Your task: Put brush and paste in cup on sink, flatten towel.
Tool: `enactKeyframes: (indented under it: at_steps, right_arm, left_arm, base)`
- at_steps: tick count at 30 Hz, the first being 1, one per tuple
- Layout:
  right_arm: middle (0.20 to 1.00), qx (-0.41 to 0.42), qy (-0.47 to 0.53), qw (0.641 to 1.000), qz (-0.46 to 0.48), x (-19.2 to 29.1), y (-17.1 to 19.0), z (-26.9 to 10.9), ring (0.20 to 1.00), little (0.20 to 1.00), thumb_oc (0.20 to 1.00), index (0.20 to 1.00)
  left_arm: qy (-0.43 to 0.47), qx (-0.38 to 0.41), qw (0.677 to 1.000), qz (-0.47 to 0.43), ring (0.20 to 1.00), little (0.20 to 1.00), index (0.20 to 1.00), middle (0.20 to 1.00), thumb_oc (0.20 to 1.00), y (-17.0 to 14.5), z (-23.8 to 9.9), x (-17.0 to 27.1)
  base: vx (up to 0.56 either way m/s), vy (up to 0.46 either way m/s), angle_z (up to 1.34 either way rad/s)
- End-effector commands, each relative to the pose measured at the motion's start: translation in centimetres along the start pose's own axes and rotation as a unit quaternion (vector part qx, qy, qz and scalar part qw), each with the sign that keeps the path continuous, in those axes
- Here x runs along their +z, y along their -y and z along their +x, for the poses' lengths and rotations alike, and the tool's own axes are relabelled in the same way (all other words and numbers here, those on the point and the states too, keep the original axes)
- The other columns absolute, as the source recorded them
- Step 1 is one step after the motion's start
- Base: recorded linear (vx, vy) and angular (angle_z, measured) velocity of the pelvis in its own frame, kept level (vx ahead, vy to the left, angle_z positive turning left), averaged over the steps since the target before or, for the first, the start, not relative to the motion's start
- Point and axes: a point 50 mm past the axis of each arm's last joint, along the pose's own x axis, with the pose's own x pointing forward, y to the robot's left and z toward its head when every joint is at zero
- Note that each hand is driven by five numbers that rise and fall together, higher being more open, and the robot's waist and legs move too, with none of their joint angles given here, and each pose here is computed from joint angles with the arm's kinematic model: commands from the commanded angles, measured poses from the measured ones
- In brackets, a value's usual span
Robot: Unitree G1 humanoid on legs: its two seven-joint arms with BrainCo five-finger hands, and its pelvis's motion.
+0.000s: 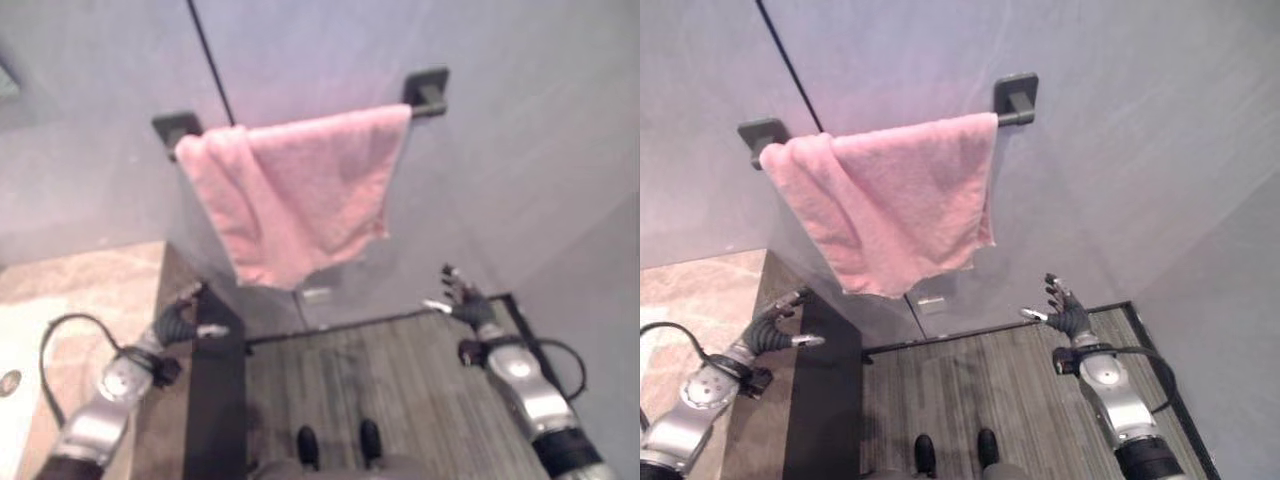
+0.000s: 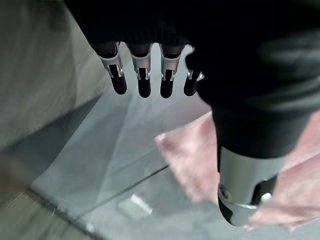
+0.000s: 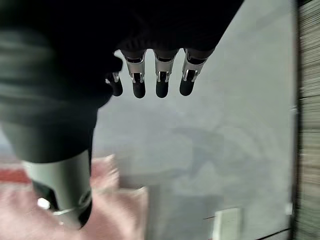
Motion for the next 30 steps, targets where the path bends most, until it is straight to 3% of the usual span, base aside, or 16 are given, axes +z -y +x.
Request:
enactKeyframes:
  at_steps: [1,4,8,10,12,14,18,20,22,30]
  right_arm:
    - [1.000,-0.017,0.001,1.000,0.024,-0.7,0.3,-0.2,1.000,1.000,1.000,1.000]
    - [1.000,-0.029,-0.057,0.998,0.022,-3.5,0.5,-0.5,1.000,1.000,1.000,1.000]
    - [1.000,-0.044,-0.149,0.988,0.002,-7.5,0.9,-1.1,1.000,1.000,1.000,1.000]
    - [1.000,-0.036,-0.233,0.971,-0.030,-10.5,0.7,-1.7,1.000,1.000,1.000,1.000]
    - [1.000,-0.040,-0.246,0.968,-0.038,-10.9,0.8,-1.7,1.000,1.000,1.000,1.000]
    - [1.000,-0.021,-0.326,0.941,-0.083,-13.7,0.0,-3.2,1.000,1.000,1.000,1.000]
    - [1.000,-0.026,-0.408,0.910,-0.073,-16.3,-0.7,-5.6,1.000,1.000,1.000,1.000]
    - [1.000,-0.044,-0.492,0.868,-0.048,-18.7,-0.9,-9.1,1.000,1.000,1.000,1.000]
    - [1.000,-0.054,-0.524,0.849,-0.046,-19.5,-0.7,-10.7,1.000,1.000,1.000,1.000]
    - [1.000,-0.037,-0.543,0.839,-0.008,-20.9,-2.0,-13.3,1.000,1.000,1.000,1.000]
  left_arm:
    - [0.003,-0.015,1.000,-0.023,1.000,1.000,1.000,1.000,1.000,1.3,1.5,0.1]
    - [-0.044,-0.047,0.997,-0.049,1.000,1.000,1.000,1.000,1.000,4.3,2.4,-1.6]
    - [-0.107,-0.073,0.992,-0.007,1.000,1.000,1.000,1.000,1.000,7.3,3.2,-3.6]
    - [-0.166,-0.075,0.983,0.006,1.000,1.000,1.000,1.000,1.000,8.9,3.6,-5.3]
    - [-0.184,-0.079,0.980,0.009,1.000,1.000,1.000,1.000,1.000,9.5,3.5,-5.8]
    - [-0.255,-0.081,0.962,0.046,1.000,1.000,1.000,1.000,1.000,11.0,3.0,-7.7]
    - [-0.320,-0.072,0.944,0.039,1.000,1.000,1.000,1.000,1.000,11.6,1.6,-9.6]
    - [-0.361,-0.076,0.928,0.053,1.000,1.000,1.000,1.000,1.000,11.9,0.1,-11.1]
    - [-0.378,-0.078,0.921,0.061,1.000,1.000,1.000,1.000,1.000,11.8,-0.7,-11.9]
    - [-0.463,-0.053,0.884,-0.025,1.000,1.000,1.000,1.000,1.000,11.7,-5.2,-15.4]
  base:
    - [-0.02,-0.003,-0.08]
    - [-0.01,-0.005,-0.05]
    - [0.00,0.000,0.00]
    - [-0.03,-0.033,-0.01]
    - [-0.02,-0.023,0.00]
    - [-0.04,-0.072,0.01]
    - [-0.02,-0.045,0.01]
    - [0.01,-0.040,0.01]
    - [0.02,-0.033,0.03]
    - [0.02,-0.022,-0.01]
